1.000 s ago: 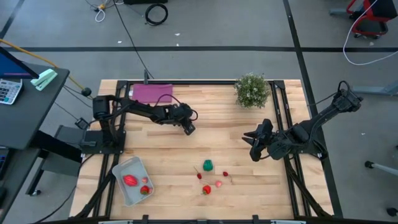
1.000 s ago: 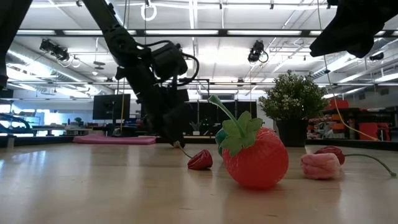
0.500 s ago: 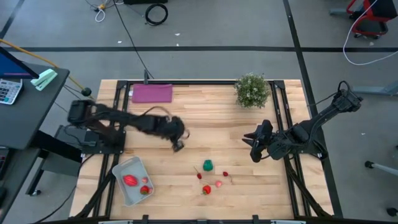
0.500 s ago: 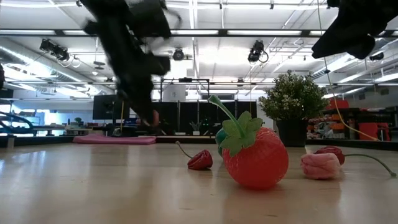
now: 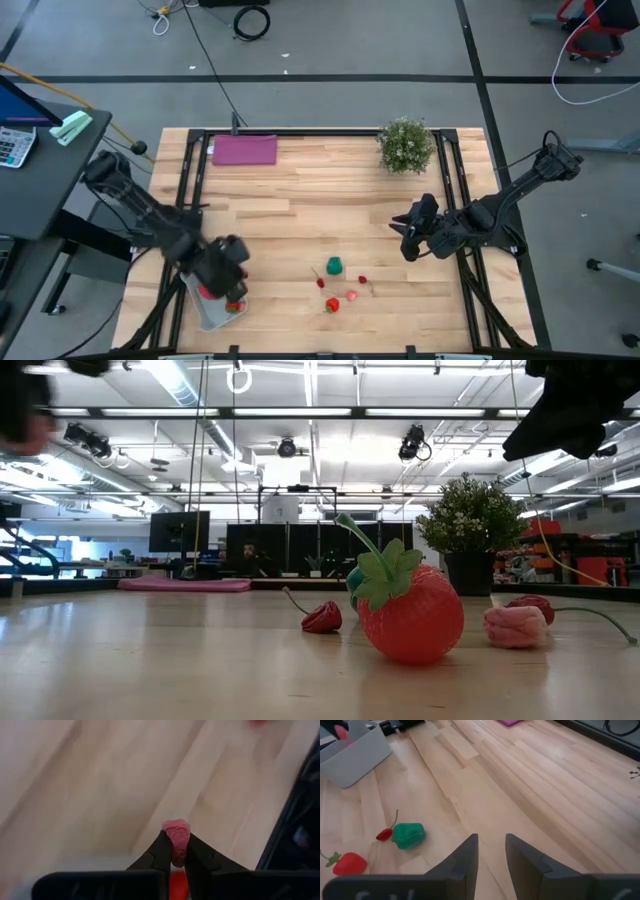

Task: Pick and placing Produce into tupperware
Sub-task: Put the pink peach into the gray bin, then move the gray bin to the middle of the table

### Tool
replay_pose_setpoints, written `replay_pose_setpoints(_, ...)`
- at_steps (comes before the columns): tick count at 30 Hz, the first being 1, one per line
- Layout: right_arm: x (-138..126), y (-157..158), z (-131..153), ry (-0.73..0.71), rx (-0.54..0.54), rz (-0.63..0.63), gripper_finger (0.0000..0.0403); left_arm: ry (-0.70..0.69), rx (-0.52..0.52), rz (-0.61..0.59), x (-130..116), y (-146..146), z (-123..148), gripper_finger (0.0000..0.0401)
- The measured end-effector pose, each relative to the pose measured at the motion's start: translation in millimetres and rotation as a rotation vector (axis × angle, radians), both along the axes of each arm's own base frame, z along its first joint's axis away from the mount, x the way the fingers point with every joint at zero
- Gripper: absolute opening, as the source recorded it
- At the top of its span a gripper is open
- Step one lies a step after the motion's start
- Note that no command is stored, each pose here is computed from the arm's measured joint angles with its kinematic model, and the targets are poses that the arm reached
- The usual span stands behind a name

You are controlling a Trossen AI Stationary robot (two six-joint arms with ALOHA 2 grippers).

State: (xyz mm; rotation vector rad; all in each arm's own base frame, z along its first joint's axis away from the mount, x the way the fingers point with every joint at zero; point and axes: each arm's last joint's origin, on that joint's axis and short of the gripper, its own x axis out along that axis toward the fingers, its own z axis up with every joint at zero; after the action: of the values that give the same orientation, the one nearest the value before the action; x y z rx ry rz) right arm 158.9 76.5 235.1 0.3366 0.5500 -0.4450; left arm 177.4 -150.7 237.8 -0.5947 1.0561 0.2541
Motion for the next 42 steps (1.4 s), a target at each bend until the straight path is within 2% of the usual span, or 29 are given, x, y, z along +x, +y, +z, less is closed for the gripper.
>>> replay_pose_setpoints(4,0,0,0,-0.001,-0.001,-0.001,0.0105,0.112,0.033,0.033,-18,-17,-15,0.0037)
replay_pose_setpoints(9,0,0,0,-0.002,-0.001,-0.001,0.0105,0.147,0.016,0.073,-31,-32,-22,0.0036)
replay_pose_setpoints(15,0,0,0,-0.002,-0.001,-0.001,0.0105,0.214,0.026,0.099,-35,-46,-39,0.0072)
replay_pose_setpoints(23,0,0,0,-0.002,-0.001,-0.002,0.0105,0.284,0.141,0.123,-21,-50,-69,0.0139)
replay_pose_setpoints(29,0,0,0,-0.003,0.0,-0.002,0.0105,0.26,0.122,0.099,-6,-47,-73,0.0178)
replay_pose_setpoints(36,0,0,0,-0.002,-0.001,-0.002,0.0105,0.225,0.123,0.029,12,-37,-71,0.0201)
replay_pose_setpoints(42,0,-1,0,-0.011,-0.014,-0.014,0.0105,0.153,0.159,-0.024,38,-19,-69,0.02)
